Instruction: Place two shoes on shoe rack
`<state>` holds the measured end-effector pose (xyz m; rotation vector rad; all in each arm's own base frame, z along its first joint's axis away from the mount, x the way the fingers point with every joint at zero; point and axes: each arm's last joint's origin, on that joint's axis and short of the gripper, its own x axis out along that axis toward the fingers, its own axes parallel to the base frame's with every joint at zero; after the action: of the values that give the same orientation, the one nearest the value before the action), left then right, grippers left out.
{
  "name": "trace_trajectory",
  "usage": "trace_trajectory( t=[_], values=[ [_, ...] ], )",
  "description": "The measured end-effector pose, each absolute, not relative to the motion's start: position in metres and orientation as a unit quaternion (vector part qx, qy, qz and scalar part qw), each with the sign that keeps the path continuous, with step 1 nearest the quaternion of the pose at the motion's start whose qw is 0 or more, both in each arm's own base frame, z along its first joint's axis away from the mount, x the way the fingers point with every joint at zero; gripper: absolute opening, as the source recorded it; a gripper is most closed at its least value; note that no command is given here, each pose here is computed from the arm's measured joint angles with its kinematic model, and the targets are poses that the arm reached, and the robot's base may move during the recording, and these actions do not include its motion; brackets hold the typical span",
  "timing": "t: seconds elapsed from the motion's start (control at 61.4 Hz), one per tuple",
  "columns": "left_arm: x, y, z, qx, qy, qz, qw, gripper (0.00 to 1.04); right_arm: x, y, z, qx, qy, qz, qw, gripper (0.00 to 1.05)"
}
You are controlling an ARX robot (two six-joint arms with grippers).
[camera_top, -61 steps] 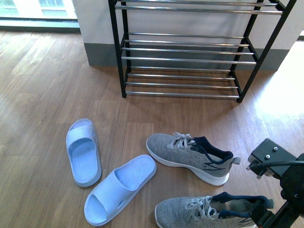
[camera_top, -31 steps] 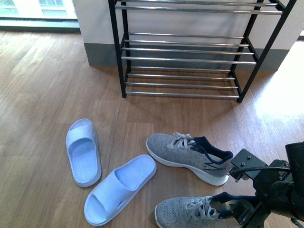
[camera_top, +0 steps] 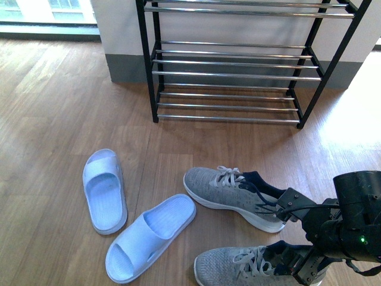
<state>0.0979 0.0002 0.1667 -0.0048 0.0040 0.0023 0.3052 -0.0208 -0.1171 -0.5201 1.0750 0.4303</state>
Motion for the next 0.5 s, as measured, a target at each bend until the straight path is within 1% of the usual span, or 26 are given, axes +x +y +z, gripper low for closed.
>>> trace_trajectory(
  t=[0.049,0.065,0.146,0.179,0.212,0.26,0.505],
  values=[
    [0.098,0.000,0.167,-0.002,0.002,0.001,1.000,0.95,0.305,-0.021,-0.119,-0.240,0.503,0.205,0.805,0.85],
    [0.098,0.000,0.167,-0.002,0.002,0.001,1.000,0.95,0.305,-0.020,-0.119,-0.240,0.503,0.207,0.804,0.80],
    [0.098,0.000,0.167,-0.002,0.002,0.001,1.000,0.95,0.304,-0.019,-0.121,-0.239,0.507,0.212,0.801,0.68],
    [0.098,0.000,0.167,-0.002,0.002,0.001,1.000,0.95,0.302,-0.019,-0.122,-0.239,0.509,0.215,0.798,0.59],
    [0.098,0.000,0.167,-0.002,0.002,0.001,1.000,0.95,0.301,-0.019,-0.123,-0.238,0.511,0.217,0.797,0.54],
    [0.098,0.000,0.167,-0.002,0.002,0.001,1.000,0.95,0.299,-0.018,-0.123,-0.237,0.514,0.222,0.794,0.43],
    [0.098,0.000,0.167,-0.002,0.002,0.001,1.000,0.95,0.286,-0.021,-0.121,-0.220,0.526,0.230,0.789,0.05]
  ],
)
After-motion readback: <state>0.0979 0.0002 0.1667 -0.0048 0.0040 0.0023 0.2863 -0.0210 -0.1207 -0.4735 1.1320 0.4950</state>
